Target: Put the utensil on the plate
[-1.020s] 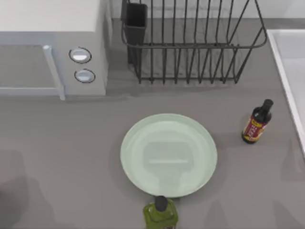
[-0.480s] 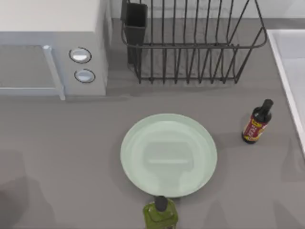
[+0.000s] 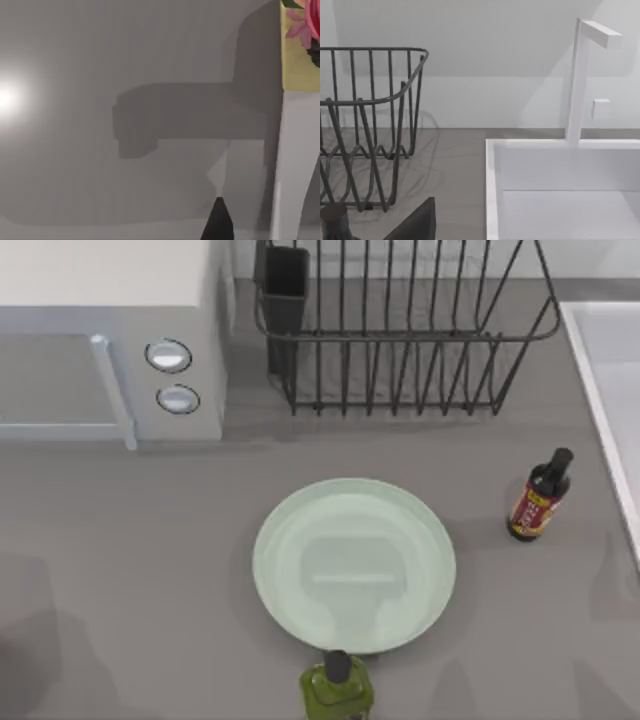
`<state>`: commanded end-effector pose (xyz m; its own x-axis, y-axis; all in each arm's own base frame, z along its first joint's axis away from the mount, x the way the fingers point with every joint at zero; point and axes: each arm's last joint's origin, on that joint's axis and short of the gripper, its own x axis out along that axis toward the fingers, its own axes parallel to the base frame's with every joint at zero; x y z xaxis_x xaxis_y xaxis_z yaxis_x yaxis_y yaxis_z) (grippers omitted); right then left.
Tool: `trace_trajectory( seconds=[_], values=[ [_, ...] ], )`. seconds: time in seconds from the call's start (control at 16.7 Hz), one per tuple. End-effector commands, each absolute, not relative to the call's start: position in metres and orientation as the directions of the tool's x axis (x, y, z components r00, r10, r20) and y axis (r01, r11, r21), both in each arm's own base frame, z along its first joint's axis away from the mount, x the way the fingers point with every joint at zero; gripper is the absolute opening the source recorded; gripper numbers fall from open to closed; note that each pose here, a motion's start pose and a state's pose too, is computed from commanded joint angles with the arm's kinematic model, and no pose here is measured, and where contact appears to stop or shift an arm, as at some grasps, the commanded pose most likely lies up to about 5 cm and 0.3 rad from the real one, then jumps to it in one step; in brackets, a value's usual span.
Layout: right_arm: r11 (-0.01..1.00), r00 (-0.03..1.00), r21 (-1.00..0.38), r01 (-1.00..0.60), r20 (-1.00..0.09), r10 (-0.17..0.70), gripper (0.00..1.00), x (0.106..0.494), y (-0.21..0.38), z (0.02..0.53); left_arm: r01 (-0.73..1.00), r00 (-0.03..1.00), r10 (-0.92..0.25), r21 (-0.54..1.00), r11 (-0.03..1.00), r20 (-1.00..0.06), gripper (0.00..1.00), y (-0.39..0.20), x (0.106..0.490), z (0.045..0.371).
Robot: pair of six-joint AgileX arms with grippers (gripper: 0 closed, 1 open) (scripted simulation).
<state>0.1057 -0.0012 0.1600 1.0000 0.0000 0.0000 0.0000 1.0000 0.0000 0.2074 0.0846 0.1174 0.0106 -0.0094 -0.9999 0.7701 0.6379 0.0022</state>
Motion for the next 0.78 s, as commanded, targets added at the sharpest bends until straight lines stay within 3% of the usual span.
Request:
trace_trajectory(
  seconds=[0.54, 0.78],
  values=[
    [1.0, 1.0, 0.0, 0.0, 0.0, 0.0, 1.0, 0.106, -0.001, 0.16, 0.772, -0.007, -0.017, -0.016, 0.635, -1.0, 0.0, 0.084, 0.208, 0.203],
    [1.0, 1.0, 0.0, 0.0, 0.0, 0.0, 1.0, 0.106, -0.001, 0.16, 0.77, 0.009, -0.01, 0.0, 0.638, -1.0, 0.0, 0.084, 0.206, 0.214]
  ],
)
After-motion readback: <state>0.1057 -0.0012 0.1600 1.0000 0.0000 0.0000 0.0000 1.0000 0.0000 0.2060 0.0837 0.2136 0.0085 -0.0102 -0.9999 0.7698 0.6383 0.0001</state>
